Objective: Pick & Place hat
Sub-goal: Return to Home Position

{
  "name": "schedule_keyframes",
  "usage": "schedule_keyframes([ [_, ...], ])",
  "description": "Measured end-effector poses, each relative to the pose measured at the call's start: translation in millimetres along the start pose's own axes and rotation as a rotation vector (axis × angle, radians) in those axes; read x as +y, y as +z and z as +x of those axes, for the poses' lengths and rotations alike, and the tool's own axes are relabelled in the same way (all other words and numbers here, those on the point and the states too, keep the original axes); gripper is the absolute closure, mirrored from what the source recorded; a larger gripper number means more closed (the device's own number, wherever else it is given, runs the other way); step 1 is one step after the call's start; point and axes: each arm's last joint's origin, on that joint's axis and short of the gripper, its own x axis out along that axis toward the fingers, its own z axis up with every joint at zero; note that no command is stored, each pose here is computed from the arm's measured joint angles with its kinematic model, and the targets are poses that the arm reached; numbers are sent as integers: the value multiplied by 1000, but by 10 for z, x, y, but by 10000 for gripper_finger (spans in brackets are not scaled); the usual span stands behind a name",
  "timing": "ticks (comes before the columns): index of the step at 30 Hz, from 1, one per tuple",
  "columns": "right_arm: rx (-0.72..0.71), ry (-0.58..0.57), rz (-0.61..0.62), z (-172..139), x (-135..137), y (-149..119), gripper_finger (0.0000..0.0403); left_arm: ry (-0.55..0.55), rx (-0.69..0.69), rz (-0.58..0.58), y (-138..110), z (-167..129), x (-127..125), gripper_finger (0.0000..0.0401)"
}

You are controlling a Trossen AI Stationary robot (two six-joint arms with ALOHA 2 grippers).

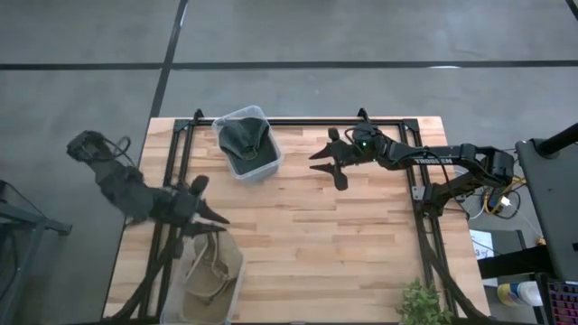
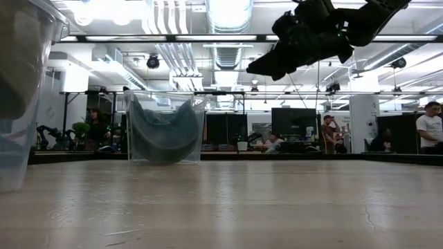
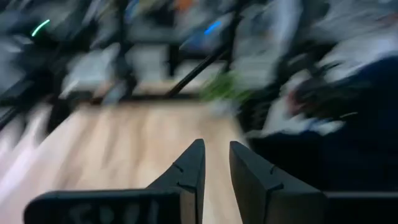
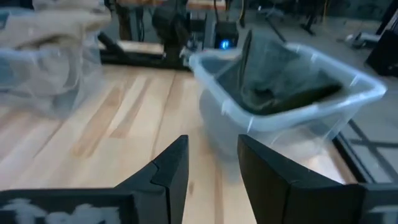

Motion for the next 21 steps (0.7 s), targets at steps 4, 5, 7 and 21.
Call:
schedule_keyframes([
  [4,-61,-8,7,-2,-9,63,277,-117,-115,71,-4,36,247,334],
  [5,-73,-7,14,-2,-10,75,278,-93,-121,72,-34,60,326,334],
  [7,-83,-2,13,-4,-10,84,278,-57,-113,68,-113,86,496,334],
  [21,-197,-94,-47,-413,-47,153,295,-110,-183,90,-922,-106,892,334],
])
